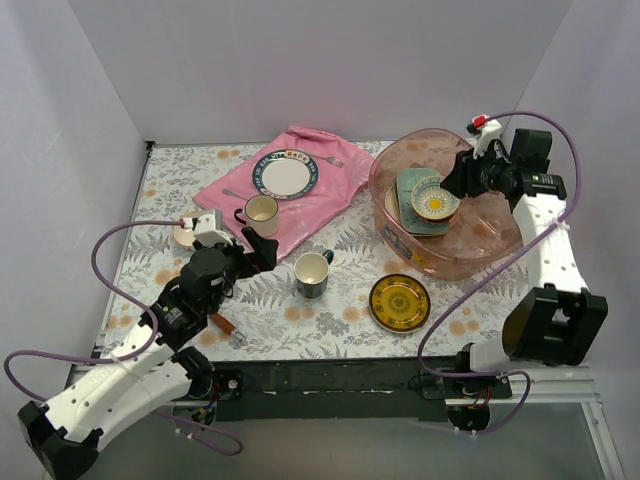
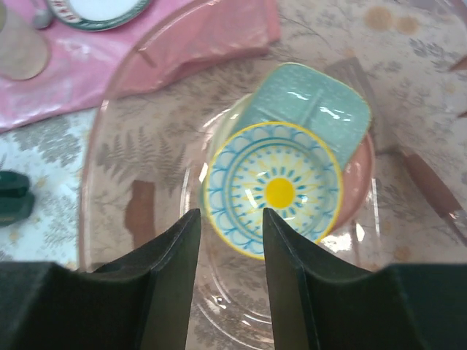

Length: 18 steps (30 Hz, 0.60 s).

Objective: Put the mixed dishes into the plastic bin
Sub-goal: Place the bowl in the plastic bin.

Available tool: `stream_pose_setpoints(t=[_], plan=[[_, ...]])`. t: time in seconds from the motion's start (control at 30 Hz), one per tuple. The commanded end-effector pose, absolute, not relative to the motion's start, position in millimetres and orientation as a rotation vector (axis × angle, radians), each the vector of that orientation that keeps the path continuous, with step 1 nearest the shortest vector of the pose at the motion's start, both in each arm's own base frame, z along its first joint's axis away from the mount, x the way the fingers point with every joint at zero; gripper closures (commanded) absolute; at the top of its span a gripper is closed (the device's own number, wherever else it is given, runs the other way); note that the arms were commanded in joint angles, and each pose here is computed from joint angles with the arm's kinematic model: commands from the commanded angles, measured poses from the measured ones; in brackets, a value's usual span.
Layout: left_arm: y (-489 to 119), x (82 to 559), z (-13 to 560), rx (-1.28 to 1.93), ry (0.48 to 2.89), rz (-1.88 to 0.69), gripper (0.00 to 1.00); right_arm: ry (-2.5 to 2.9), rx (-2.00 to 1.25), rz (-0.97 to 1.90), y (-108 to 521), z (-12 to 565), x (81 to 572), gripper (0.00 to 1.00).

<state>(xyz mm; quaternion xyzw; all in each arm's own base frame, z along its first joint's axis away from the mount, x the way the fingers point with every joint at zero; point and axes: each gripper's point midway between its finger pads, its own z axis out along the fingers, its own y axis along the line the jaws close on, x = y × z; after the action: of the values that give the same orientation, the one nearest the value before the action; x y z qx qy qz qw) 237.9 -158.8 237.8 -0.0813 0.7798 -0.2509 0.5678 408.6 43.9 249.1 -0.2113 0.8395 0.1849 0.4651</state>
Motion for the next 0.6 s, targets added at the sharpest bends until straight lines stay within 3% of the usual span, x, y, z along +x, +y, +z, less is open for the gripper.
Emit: stream_pose_setpoints(t=[0.0, 0.3, 0.57], plan=[[-154, 256, 225, -0.196, 1.865, -0.649, 0.02, 1.887, -0.677, 0.611, 78, 277, 361, 0.52], [-108, 305, 195, -0.488, 1.918, -0.75, 0.02, 1.725, -0.796, 0.712, 100, 257, 303, 0.46], [-75, 318, 163, -0.716, 1.956, -0.742, 0.02, 1.63, -0.827, 0.862, 110, 235, 274, 0.43]])
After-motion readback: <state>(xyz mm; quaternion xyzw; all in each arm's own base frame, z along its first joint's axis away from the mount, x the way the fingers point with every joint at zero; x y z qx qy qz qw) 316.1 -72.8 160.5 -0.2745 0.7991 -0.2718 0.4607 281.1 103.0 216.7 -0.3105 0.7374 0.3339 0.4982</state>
